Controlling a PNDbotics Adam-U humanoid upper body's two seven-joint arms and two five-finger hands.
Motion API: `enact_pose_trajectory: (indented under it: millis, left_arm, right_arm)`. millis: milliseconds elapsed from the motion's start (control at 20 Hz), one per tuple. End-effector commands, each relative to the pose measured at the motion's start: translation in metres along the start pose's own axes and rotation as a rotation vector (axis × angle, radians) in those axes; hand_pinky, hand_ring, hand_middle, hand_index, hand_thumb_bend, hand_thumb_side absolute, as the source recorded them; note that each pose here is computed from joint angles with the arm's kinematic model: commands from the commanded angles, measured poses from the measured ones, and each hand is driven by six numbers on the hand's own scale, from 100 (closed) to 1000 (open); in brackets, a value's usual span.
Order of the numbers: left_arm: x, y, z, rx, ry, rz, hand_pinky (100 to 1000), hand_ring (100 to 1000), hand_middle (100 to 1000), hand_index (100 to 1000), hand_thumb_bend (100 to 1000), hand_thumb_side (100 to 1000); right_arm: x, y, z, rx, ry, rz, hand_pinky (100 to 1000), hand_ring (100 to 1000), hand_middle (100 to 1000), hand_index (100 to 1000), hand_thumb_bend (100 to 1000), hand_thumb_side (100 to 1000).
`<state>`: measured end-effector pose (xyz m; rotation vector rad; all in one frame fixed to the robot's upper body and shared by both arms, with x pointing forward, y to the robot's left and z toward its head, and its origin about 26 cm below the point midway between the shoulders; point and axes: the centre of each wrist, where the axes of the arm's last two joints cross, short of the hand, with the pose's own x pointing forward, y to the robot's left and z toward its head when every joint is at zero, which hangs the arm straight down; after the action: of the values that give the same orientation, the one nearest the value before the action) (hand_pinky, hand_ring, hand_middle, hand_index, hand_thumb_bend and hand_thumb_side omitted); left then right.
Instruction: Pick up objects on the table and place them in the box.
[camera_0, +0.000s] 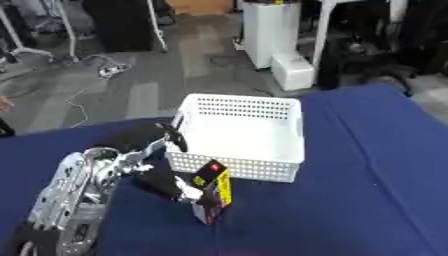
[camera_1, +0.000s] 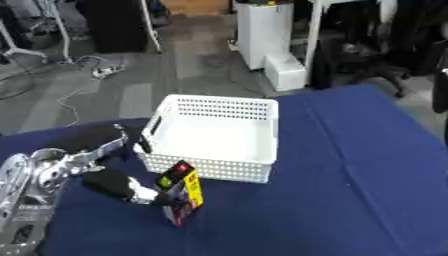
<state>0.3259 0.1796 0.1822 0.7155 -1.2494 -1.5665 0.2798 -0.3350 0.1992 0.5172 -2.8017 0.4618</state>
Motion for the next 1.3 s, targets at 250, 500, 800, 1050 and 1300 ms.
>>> enact_pose_trajectory:
  millis: [250, 500, 800, 1050, 1300]
  left_arm:
    - [0.002, 0.007, -0.006, -0.005, -0.015, -0.037, 243, 597, 730, 742, 845, 715]
    - [0.004, 0.002, -0.016, -0.041, -0.032, -0.058, 163, 546, 674, 717, 875, 711]
    - [0.007, 0.004, -0.021, -0.045, -0.047, -0.066, 162, 540, 659, 708, 925, 773]
    - [0.005, 0.002, -0.026, -0.066, -0.046, -0.088, 172, 547, 646, 699, 1000, 797]
    - [0.002, -0.001, -0.030, -0.082, -0.033, -0.096, 178, 552, 642, 697, 1000, 804]
  right_arm:
    - [0.004, -0.002, -0.007, 0.127, -0.087, 0.046, 185, 276, 384, 469, 100, 1000]
    - [0.004, -0.003, -0.008, 0.126, -0.087, 0.042, 185, 276, 384, 469, 100, 1000]
    - [0.004, -0.002, -0.008, 0.126, -0.088, 0.039, 185, 276, 385, 469, 100, 1000]
    - [0.004, -0.003, -0.009, 0.126, -0.087, 0.037, 185, 276, 385, 469, 100, 1000]
    - [0.004, -0.003, -0.008, 0.128, -0.086, 0.038, 185, 277, 385, 469, 100, 1000]
